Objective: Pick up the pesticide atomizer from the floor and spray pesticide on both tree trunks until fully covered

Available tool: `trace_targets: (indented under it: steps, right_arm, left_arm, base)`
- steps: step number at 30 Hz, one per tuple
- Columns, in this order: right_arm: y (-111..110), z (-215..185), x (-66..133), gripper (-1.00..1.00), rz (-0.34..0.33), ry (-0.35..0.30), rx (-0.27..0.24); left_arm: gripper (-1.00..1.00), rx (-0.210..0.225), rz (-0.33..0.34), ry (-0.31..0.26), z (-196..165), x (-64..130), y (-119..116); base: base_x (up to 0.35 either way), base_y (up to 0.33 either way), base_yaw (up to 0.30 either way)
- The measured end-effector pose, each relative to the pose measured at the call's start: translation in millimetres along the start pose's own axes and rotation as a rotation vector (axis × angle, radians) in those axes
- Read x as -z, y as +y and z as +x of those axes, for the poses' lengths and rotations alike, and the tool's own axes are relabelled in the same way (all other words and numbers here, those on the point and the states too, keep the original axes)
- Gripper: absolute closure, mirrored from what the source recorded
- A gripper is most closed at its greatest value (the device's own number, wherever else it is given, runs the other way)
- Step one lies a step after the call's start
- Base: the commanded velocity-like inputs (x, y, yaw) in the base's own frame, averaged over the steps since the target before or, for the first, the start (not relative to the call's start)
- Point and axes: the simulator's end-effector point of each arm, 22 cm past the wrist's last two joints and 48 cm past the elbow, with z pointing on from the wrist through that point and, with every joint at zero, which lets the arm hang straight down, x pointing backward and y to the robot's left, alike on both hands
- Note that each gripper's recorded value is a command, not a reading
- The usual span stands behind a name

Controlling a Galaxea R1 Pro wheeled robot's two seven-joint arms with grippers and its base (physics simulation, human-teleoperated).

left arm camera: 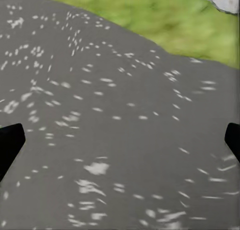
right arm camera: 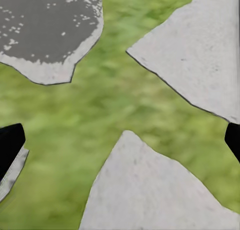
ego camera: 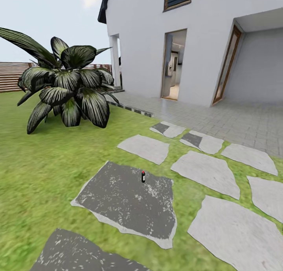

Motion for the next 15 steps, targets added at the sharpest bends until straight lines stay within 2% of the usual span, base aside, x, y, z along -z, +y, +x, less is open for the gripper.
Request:
trace_targets:
  steps: [15]
  right_arm:
    - [0.0,-0.2,0.0,-1.00,0.000,-0.001,0.000]
  left_arm:
    - [-1.00,0.000,0.000,0.000,-0.2,0.0,-0.1]
  base:
    - [0.269,0.233,-0.260]
